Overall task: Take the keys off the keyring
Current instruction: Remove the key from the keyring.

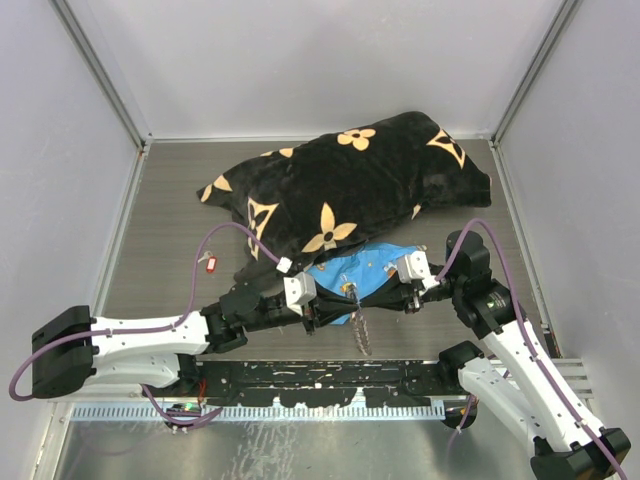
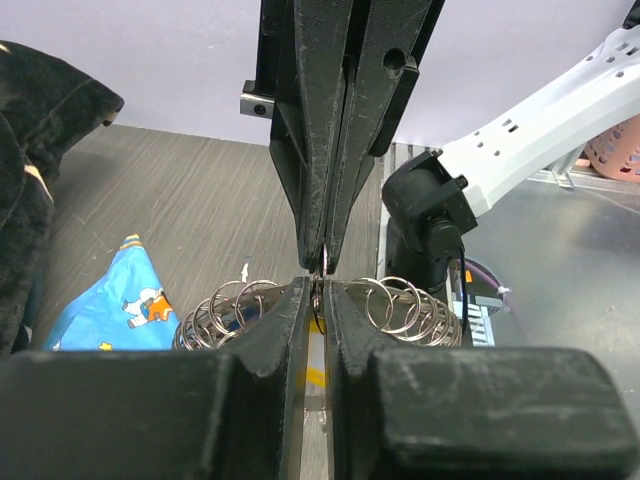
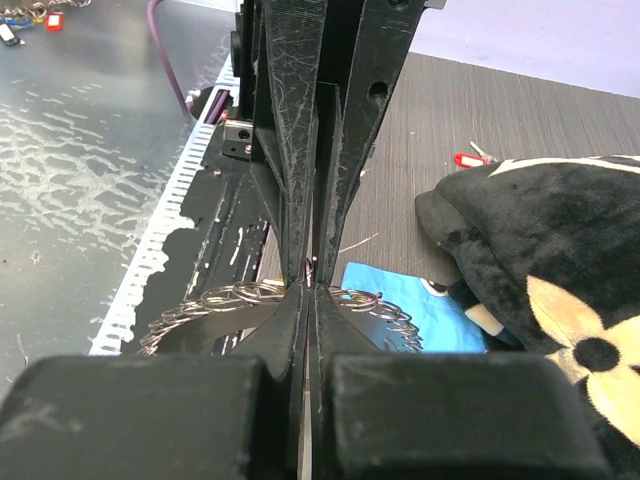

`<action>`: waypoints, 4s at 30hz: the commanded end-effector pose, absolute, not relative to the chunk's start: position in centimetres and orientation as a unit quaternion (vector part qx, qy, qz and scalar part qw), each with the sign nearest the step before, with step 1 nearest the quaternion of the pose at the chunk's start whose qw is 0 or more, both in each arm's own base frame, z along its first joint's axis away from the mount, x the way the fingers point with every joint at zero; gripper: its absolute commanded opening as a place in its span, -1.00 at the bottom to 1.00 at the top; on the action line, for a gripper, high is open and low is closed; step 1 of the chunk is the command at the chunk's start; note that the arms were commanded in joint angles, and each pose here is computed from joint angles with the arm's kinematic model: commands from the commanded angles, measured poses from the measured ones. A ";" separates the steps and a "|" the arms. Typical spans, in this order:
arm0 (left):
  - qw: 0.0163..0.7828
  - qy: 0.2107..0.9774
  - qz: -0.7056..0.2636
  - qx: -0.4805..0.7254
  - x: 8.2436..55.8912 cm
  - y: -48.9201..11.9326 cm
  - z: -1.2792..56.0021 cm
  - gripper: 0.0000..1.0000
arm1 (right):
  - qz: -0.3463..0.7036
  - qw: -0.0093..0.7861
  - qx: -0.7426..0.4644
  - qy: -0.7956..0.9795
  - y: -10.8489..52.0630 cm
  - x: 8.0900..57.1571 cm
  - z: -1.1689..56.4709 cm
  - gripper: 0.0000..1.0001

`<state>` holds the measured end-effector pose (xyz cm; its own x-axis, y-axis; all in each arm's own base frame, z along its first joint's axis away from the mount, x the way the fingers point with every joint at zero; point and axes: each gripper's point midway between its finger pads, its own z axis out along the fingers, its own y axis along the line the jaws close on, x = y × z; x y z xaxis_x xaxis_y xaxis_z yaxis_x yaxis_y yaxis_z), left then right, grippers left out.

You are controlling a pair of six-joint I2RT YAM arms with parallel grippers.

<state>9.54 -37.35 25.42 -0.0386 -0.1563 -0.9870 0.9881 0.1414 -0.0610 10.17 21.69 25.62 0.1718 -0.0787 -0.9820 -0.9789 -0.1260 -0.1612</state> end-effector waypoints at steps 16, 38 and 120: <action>0.548 0.540 -0.468 0.436 10.4 -36.7 27.3 -1.00 | 0.420 0.497 -0.588 0.481 21.1 11.4 27.3 -0.07; 0.286 0.690 -0.326 0.580 13.2 -34.6 26.1 -1.00 | 0.367 0.386 -0.628 0.567 19.4 13.3 27.6 0.55; 0.417 0.607 -0.647 0.197 15.0 -37.2 32.1 0.30 | 0.564 0.411 -0.479 0.533 19.3 13.3 26.9 -0.99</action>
